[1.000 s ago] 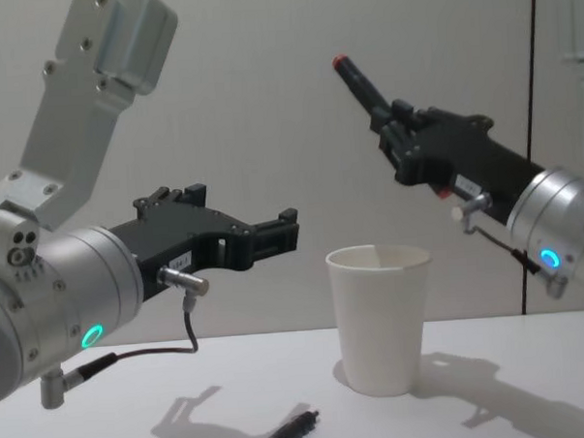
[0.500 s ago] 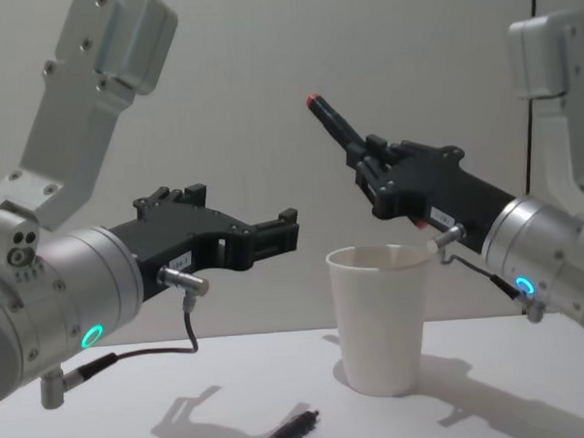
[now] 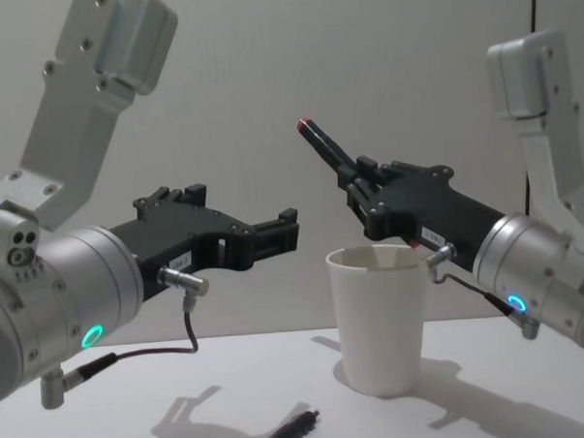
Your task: Place the pen into the pen holder.
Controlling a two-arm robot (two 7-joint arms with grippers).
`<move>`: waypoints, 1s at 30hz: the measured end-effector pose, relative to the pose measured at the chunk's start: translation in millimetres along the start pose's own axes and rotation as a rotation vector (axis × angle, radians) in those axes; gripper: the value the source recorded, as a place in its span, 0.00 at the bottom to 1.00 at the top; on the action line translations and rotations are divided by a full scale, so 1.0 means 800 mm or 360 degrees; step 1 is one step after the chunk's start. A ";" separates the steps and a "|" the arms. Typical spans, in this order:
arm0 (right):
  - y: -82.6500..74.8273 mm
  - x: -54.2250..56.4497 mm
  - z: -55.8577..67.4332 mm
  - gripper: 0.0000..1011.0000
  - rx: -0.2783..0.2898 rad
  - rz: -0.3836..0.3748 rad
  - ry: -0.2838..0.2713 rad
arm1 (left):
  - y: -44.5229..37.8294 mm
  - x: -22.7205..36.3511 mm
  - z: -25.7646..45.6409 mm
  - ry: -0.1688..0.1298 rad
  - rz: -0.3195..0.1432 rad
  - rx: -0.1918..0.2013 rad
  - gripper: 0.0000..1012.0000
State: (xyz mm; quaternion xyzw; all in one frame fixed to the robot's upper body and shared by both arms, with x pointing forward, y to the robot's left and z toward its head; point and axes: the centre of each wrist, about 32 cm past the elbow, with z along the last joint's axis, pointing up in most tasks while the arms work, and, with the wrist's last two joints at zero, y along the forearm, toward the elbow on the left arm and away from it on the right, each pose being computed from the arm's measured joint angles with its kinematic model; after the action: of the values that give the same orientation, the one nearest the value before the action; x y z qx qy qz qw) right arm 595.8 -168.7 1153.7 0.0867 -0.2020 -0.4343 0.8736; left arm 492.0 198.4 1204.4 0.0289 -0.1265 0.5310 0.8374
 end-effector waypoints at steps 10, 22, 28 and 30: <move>-0.001 -0.003 -0.002 0.34 -0.0020 0.0003 -0.0003 | 0.000 0.0000 0.0000 0.0000 0.0000 0.0000 0.99; -0.002 -0.005 -0.003 0.72 -0.0031 0.0005 -0.0005 | 0.000 0.0000 0.0000 0.0000 0.0000 0.0000 0.99; -0.003 -0.004 -0.001 0.90 -0.0029 -0.0002 0.0000 | 0.000 0.0000 0.0000 0.0000 0.0000 0.0000 0.99; -0.004 -0.002 0.000 0.93 -0.0025 -0.0010 0.0003 | 0.000 0.0000 0.0000 0.0000 0.0000 0.0000 0.99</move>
State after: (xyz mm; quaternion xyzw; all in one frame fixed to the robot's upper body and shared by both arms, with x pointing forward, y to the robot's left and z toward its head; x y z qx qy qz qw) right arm 592.5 -169.3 1152.6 0.0808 -0.1976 -0.4384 0.8730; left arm 492.0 198.4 1204.4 0.0289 -0.1264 0.5310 0.8374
